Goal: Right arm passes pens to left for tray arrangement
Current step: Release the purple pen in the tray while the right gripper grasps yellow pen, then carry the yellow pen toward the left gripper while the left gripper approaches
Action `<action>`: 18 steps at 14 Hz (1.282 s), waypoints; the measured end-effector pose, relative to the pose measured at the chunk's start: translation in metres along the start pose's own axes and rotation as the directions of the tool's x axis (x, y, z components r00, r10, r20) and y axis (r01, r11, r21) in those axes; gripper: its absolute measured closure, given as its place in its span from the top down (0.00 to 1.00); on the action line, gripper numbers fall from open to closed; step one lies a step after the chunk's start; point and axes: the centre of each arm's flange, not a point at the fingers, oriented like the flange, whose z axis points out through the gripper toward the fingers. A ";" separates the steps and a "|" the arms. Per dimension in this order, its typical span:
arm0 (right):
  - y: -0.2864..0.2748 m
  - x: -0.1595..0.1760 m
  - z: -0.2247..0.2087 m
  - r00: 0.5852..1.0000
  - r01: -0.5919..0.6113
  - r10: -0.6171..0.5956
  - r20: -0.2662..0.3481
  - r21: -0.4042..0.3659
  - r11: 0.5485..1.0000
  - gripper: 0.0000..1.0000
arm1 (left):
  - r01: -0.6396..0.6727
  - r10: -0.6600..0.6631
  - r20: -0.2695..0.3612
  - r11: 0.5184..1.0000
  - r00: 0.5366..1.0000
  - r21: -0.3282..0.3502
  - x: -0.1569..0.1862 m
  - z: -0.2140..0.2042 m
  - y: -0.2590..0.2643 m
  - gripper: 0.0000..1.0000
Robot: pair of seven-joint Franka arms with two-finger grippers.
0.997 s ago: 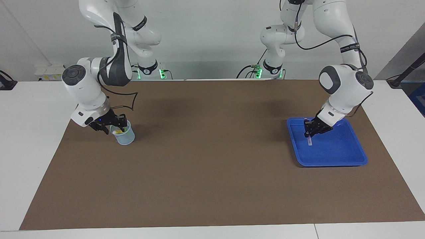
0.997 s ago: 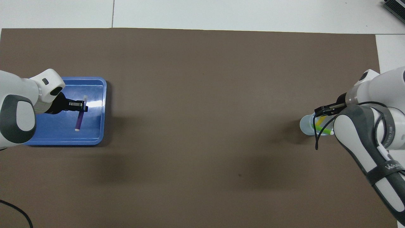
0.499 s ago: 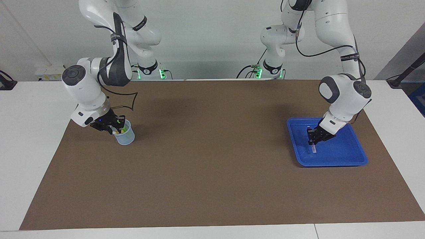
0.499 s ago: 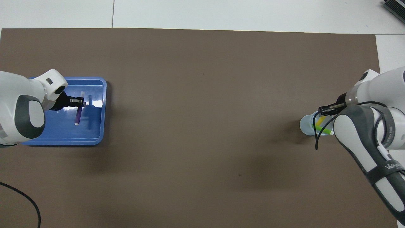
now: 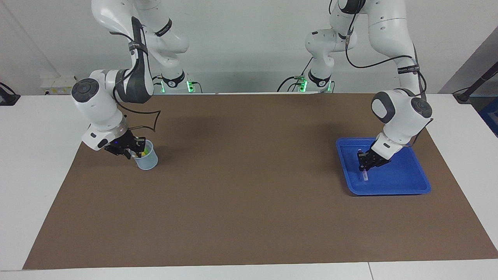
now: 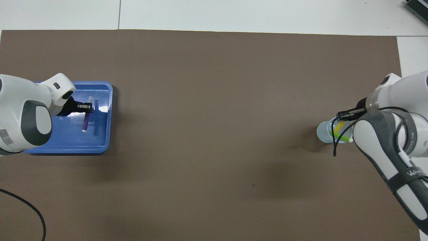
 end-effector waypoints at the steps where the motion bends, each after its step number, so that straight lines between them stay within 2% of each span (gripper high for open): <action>1: 0.000 0.001 -0.001 1.000 0.000 0.000 -0.003 -0.001 1.000 0.31 | 0.002 -0.002 -0.002 1.000 1.000 0.002 0.001 0.006 -0.001 0.18; 3: 0.001 0.001 -0.001 1.000 -0.001 0.001 -0.003 -0.001 1.000 0.28 | 0.004 -0.004 -0.004 1.000 1.000 0.004 0.001 0.015 -0.003 0.18; 4: 0.000 0.001 -0.003 1.000 -0.002 0.002 -0.007 0.002 1.000 0.19 | 0.004 -0.004 -0.006 1.000 1.000 0.005 0.002 0.014 -0.003 0.18; 8: -0.001 0.001 -0.004 1.000 0.000 0.000 -0.001 0.004 1.000 0.19 | 0.002 -0.002 -0.008 1.000 1.000 0.005 0.002 0.014 -0.003 0.18; 10: -0.002 0.000 -0.007 1.000 0.000 0.000 0.029 0.009 1.000 0.19 | -0.001 0.001 -0.008 1.000 1.000 0.005 0.002 0.014 -0.003 0.22; 13: -0.007 0.004 -0.038 0.996 0.012 -0.013 0.085 0.019 1.000 0.19 | -0.007 0.007 -0.004 1.000 1.000 0.003 0.002 0.015 -0.001 0.52; 17: -0.051 0.013 -0.107 0.993 0.092 -0.093 0.068 0.013 0.996 0.19 | -0.014 0.014 0.021 1.000 1.000 -0.010 0.010 0.002 0.002 0.98; 18: -0.064 0.012 -0.122 0.991 0.114 -0.114 0.063 0.010 0.993 0.19 | -0.017 0.017 0.027 1.000 1.000 -0.014 0.014 -0.005 0.003 1.00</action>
